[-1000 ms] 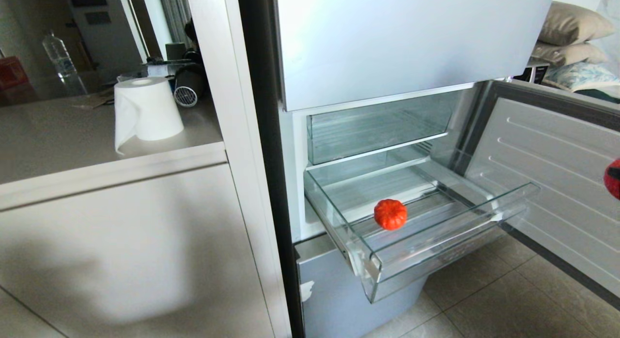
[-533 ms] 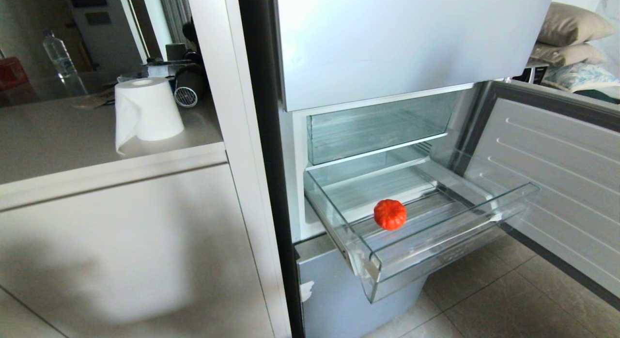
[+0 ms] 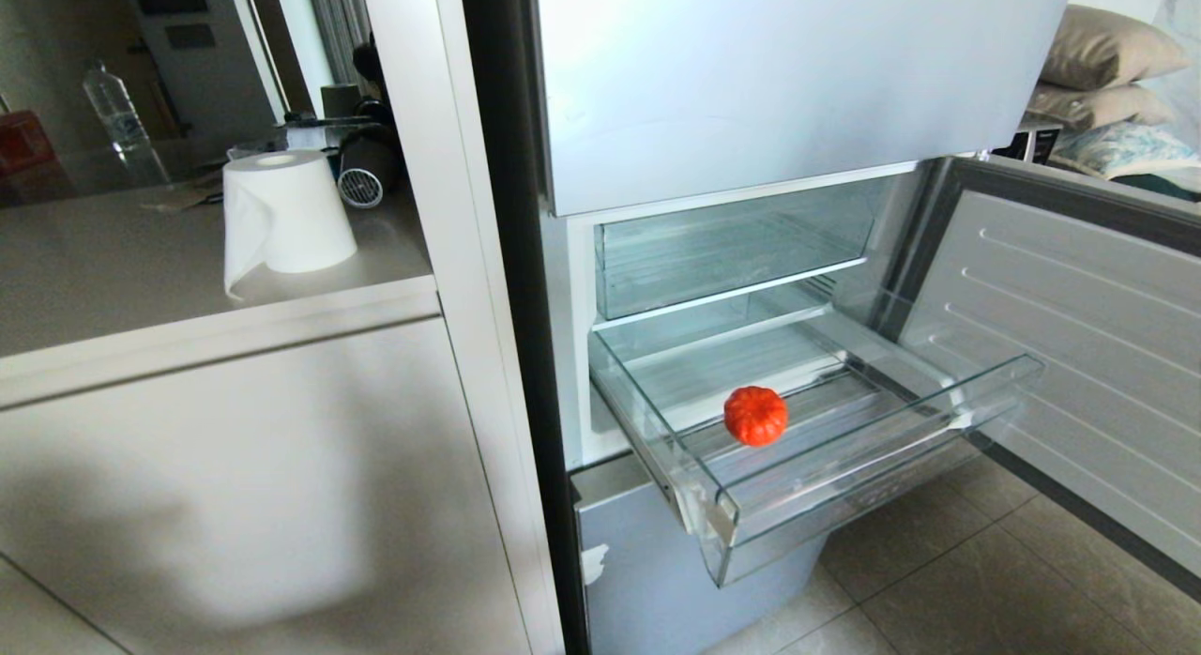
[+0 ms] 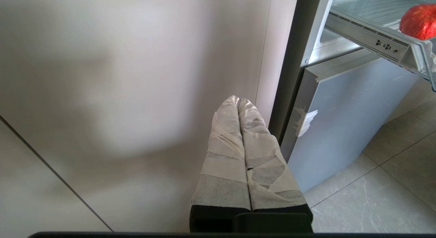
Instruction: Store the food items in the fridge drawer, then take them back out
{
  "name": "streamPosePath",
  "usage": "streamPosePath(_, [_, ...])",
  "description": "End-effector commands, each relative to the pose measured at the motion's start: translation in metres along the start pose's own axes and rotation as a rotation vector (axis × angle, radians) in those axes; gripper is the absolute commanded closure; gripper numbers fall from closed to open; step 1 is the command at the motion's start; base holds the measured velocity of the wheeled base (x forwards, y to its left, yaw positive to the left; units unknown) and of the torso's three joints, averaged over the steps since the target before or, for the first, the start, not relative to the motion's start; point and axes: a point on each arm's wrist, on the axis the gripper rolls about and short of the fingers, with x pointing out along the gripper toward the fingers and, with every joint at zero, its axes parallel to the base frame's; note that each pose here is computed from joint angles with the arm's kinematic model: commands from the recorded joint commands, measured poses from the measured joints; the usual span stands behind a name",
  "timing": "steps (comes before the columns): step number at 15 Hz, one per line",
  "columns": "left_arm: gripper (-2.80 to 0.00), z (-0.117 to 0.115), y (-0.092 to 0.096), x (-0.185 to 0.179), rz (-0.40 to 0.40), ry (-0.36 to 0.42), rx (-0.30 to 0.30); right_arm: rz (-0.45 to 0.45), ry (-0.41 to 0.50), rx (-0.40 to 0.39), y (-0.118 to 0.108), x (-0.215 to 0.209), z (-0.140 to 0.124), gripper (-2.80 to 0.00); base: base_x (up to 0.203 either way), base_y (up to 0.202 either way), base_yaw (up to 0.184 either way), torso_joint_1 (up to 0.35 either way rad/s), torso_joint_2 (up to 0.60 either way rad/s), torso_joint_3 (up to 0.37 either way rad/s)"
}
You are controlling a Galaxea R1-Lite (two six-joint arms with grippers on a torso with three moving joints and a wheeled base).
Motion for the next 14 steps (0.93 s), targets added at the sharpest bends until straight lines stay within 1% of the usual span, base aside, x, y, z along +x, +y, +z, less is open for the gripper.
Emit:
streamPosePath(1, [0.0,0.0,0.0,0.0,0.0,0.001,0.0,-0.131,0.031,-0.008,-0.017,0.004,-0.005,0.0,0.0,0.0,0.0,0.0,0.0,0.0])
streamPosePath(2, [0.0,0.0,0.0,0.0,0.0,0.002,0.0,-0.201,0.057,0.0,-0.028,0.008,-0.01,0.0,0.0,0.0,0.0,0.0,0.0,0.0])
streamPosePath(5, [0.0,0.0,0.0,0.0,0.0,0.002,0.0,-0.408,0.116,0.069,-0.065,0.017,-0.023,0.0,0.0,0.0,0.0,0.0,0.0,0.0])
streamPosePath(7, [0.0,0.0,0.0,0.0,0.0,0.0,0.0,-0.538,0.117,0.125,-0.088,0.012,-0.026,0.0,0.0,0.0,0.0,0.0,0.0,0.0])
streamPosePath(9, [0.0,0.0,0.0,0.0,0.0,0.002,0.0,-0.65,0.093,0.19,-0.105,0.001,-0.026,0.0,0.0,0.0,0.0,0.0,0.0,0.0])
streamPosePath(11, [0.0,0.0,0.0,0.0,0.0,0.001,0.0,-0.713,0.07,0.223,-0.115,-0.004,-0.028,0.0,0.0,0.0,0.0,0.0,0.0,0.0])
streamPosePath(12, [0.0,0.0,0.0,0.0,0.0,0.002,0.0,-0.73,0.076,0.232,-0.122,-0.003,-0.032,0.0,0.0,0.0,0.0,0.0,0.0,0.0])
streamPosePath(14, [0.0,0.0,0.0,0.0,0.0,0.001,0.0,-0.746,0.121,0.255,-0.137,0.006,-0.047,0.0,0.0,0.0,0.0,0.0,0.0,0.0])
